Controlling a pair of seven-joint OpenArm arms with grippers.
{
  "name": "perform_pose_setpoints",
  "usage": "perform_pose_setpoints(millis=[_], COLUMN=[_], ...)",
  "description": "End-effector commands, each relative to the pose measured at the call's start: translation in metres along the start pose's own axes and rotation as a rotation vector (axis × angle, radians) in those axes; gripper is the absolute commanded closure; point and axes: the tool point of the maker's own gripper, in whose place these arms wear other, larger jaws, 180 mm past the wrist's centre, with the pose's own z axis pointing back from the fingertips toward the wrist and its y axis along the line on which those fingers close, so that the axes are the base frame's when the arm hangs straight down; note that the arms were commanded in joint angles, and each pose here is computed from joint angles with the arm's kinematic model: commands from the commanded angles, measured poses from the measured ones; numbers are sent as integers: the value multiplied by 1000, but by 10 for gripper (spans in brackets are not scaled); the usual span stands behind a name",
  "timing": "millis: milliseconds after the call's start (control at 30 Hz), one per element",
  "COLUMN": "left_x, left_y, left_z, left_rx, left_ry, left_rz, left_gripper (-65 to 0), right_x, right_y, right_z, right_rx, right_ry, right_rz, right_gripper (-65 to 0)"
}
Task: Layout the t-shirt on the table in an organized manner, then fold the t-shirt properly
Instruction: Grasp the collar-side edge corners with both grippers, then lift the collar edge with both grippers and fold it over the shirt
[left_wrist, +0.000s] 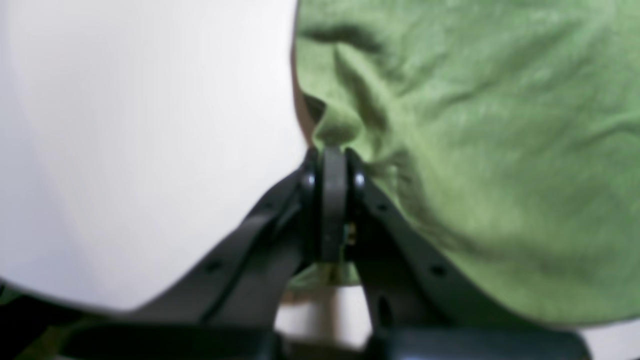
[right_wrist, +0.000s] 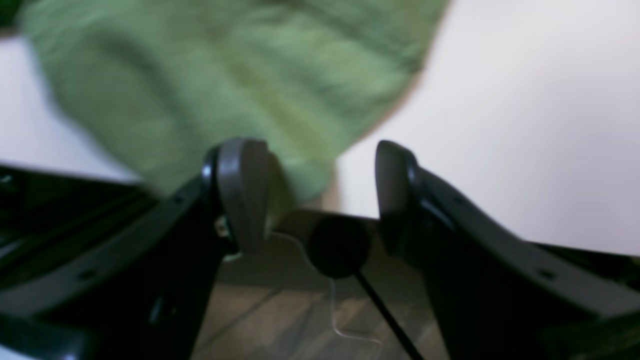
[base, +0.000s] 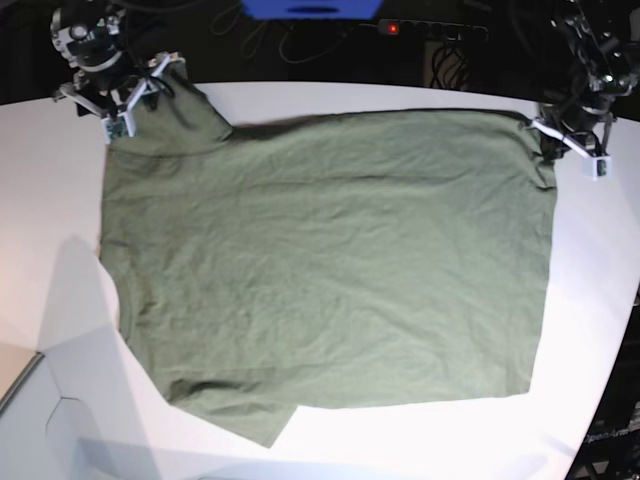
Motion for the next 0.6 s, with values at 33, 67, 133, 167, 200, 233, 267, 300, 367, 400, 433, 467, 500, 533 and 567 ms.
perform_pose_setpoints(millis=[33,67,133,167,200,233,267,300,367,400,433,467,500,533,567], left_x=[-1,6,16,21,24,25,25,25,30,30,30,29,29,28,28], left_y=[8,7,9,11,13,15,16,16,15,16,16,16,16,16,16], left_z=[0,-1,-3,-3,-2,-2,-1,-1,-2,-2,-2,-1,-1,-1,-1], left_rx=[20,19,22,25,29,32,34,34,33,34,34,35,35,35,35], left_ry=[45,29,9,3,0,0,-1,-1,-10,-12,-11,-9,-9,-8,-8], left_rz=[-37,-38,-42,-51,-57,-59,-61,-61,-60,-59,-59,-60,-60,-60,-60], left_gripper=[0,0,0,0,0,0,0,0,0,0,0,0,0,0,0], right_x=[7,7,7,6,6,5,3,2,-4,-7,-11,-13,-16,-18,-20], right_y=[1,3,3,4,4,4,5,6,9,10,12,14,16,17,18], right_z=[3,3,2,2,2,1,0,-1,-4,-6,-7,-9,-11,-12,-13], right_rx=[3,9,10,11,12,14,17,20,33,39,46,52,59,64,67], right_ry=[-32,-33,-32,-30,-29,-27,-22,-18,-3,5,15,22,28,35,40], right_rz=[3,1,2,2,1,0,-2,-4,-14,-18,-22,-27,-30,-33,-36], right_gripper=[-347,-347,-347,-346,-346,-346,-345,-345,-344,-344,-344,-343,-343,-341,-335])
